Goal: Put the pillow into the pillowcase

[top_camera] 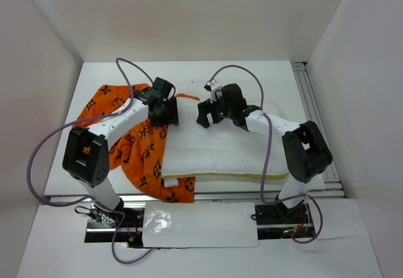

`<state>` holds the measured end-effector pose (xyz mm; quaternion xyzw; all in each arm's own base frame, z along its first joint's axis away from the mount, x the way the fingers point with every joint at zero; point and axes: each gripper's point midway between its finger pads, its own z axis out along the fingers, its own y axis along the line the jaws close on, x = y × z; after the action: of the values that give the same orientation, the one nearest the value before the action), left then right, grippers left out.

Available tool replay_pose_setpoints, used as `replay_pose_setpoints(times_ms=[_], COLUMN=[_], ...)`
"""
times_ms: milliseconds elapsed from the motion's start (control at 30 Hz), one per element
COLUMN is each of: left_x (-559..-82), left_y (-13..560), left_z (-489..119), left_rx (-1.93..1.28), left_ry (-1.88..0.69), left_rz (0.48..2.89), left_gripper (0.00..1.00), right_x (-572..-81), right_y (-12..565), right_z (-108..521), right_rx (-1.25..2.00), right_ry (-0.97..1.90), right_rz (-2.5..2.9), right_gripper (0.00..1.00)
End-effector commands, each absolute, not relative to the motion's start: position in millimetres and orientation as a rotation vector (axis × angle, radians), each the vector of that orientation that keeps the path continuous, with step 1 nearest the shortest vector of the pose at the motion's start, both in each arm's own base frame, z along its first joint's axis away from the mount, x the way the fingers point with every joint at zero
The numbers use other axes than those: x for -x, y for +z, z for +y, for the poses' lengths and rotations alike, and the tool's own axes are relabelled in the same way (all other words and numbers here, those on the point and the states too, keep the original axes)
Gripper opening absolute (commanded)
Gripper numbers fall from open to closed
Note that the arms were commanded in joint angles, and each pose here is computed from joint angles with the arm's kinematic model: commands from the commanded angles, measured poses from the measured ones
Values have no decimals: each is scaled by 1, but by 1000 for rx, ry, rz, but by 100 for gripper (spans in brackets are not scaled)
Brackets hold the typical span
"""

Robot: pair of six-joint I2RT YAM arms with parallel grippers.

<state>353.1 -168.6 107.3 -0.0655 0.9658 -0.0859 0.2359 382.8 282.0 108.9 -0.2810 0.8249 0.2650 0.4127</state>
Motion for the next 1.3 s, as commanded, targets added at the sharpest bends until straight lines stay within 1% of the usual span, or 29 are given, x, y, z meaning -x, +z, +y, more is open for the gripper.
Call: replay_pose_setpoints(times_ms=[0, 33, 100, 133, 167, 233, 267, 333, 367, 467, 567, 600, 667, 700, 767, 833, 900, 933, 967, 1000, 1033, 1067, 1100, 1133, 1167, 1200, 1233, 1267], left_x=[-367, -379, -389, -402, -408, -424, -430, -445, -447, -455, -458, -456, -459, -460, -464, -468, -468, -468, -468, -469, -467, -467, -469, -467, -465, -465, -466, -463], left_y=[129, 143, 144, 159, 162, 167, 168, 174, 160, 151, 147, 138, 135, 128, 123, 121, 118, 115, 113, 114, 115, 112, 113, 113, 111, 114, 119, 115], left_z=[-159, -158, -154, -157, -154, -154, -154, -155, -160, -150, -150, -150, -151, -149, -151, -159, -161, -163, -163, -168, -169, -171, -174, -173, -177, -177, -175, -176], left_rx=[250, 261, 279, 286, 282, 278, 249, 234, 199, 240, 246, 244, 245, 247, 259, 249, 246, 243, 243, 235, 217, 213, 196, 195, 184, 172, 176, 170], left_ry=[-156, -140, -98, -102, -71, -51, -34, -61, -68, -28, -49, -36, -38, -19, -26, -80, -98, -110, -110, -144, -159, -172, -187, -187, -190, -194, -184, -164], left_rz=[2590, 2547, 2553, 2515, 2507, 2502, 2496, 2488, 2530, 2554, 2559, 2580, 2577, 2586, 2580, 2570, 2569, 2571, 2571, 2572, 2570, 2573, 2565, 2566, 2567, 2555, 2541, 2547], left_gripper=[73, 74, 74, 74, 74, 74, 74, 74, 74, 73, 72, 72, 70, 66, 63, 55, 50, 45, 41, 34, 34, 27, 24, 15, 0, 0, 0, 0], right_x=[-366, -375, -380, -384, -393, -396, -400, -402, -405, -409, -412, -412, -411, -412, -413, -416, -416, -412, -415, -412, -412, -412, -412, -412, -408, -407, -407, -409], right_y=[137, 148, 158, 161, 170, 162, 168, 163, 167, 167, 162, 161, 150, 149, 134, 131, 126, 121, 121, 115, 115, 112, 107, 107, 104, 102, 104, 112], right_z=[272, 265, 262, 259, 257, 258, 262, 266, 268, 273, 279, 281, 285, 287, 288, 291, 300, 305, 306, 311, 311, 313, 313, 313, 313, 313, 313, 314], right_rx=[756, 758, 775, 801, 812, 898, 931, 994, 1013, 1096, 1147, 1165, 1190, 1221, 1224, 1228, 1246, 1261, 1261, 1272, 1273, 1275, 1276, 1276, 1279, 1259, 1258, 1246], right_ry=[666, 649, 672, 660, 650, 622, 623, 628, 626, 654, 703, 716, 754, 761, 772, 784, 819, 839, 838, 848, 848, 860, 864, 864, 878, 890, 885, 881], right_rz=[2076, 2042, 2007, 1987, 1966, 1967, 1932, 1900, 1876, 1846, 1821, 1814, 1831, 1814, 1845, 1845, 1848, 1848, 1847, 1854, 1854, 1847, 1857, 1857, 1863, 1879, 1866, 1843], right_gripper=[94, 94, 97, 97, 97, 97, 97, 97, 97, 100, 100, 100, 100, 100, 100, 100, 100, 100, 99, 97, 95, 86, 76, 65, 57, 48, 48, 45])
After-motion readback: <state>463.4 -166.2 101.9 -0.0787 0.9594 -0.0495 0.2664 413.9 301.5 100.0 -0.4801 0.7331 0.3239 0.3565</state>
